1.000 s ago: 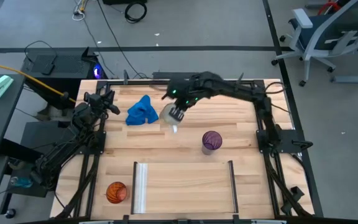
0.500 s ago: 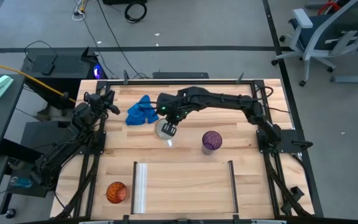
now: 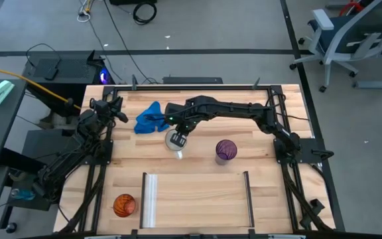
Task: Stack small to large cups/mugs on shelf
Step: Move the yellow mug from the bottom right to the middle of the table
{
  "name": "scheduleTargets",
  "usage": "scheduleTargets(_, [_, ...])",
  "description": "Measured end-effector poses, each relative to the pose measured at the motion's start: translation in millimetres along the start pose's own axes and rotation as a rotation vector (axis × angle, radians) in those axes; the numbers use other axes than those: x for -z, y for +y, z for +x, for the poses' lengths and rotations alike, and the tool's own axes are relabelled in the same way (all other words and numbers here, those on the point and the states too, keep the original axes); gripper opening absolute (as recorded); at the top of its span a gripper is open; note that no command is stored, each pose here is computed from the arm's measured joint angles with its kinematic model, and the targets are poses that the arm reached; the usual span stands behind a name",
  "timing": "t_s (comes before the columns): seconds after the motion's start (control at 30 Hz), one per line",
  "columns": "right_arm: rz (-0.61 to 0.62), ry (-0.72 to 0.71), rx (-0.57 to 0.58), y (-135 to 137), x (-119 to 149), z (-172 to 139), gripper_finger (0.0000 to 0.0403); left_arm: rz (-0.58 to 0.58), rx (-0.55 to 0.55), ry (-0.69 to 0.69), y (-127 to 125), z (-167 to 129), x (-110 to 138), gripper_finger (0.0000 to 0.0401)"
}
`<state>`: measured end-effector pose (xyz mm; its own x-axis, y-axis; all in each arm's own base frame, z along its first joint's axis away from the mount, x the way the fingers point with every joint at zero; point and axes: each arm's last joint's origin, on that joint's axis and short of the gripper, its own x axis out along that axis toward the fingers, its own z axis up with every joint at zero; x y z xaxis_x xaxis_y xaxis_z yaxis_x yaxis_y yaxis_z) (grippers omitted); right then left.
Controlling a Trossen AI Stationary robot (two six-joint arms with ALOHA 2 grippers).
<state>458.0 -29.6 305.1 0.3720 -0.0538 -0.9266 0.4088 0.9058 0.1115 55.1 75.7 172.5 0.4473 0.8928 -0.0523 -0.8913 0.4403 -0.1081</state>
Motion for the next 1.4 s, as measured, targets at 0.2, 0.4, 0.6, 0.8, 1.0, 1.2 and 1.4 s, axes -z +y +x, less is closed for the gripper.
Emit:
scheduleTargets(0.2, [0.017,0.036,0.003,1.8,2.6,6.6,0.0007,0.001,0.015,0.005,-0.4,0.1,0.6,0.0072])
scheduleTargets(0.4, [0.017,0.052,-0.018,5.9,4.9,7.3,0.0007,0.001,0.016,0.006,-0.4,0.1,0.6,0.0072])
scheduleTargets(0.6, [0.011,0.059,-0.034,9.6,6.4,7.6,0.0007,0.001,0.016,0.007,-0.4,0.1,0.7,0.0075])
scheduleTargets(0.8, [0.015,0.096,-0.017,8.3,8.9,12.0,0.0007,-0.002,0.032,0.009,-0.9,0.1,0.9,0.0072])
scheduleTargets(1.0, [0.022,0.097,-0.014,4.7,6.9,16.4,0.0007,-0.004,0.032,0.010,-0.9,0.1,1.0,0.0070])
scheduleTargets(1.2, [0.031,0.090,-0.022,1.9,4.2,19.0,0.0007,-0.005,0.032,0.010,-0.9,0.1,1.0,0.0077])
scheduleTargets(1.4, [0.024,0.094,-0.031,3.0,4.6,18.9,0.0007,-0.005,0.033,0.010,-0.9,0.1,1.0,0.0075])
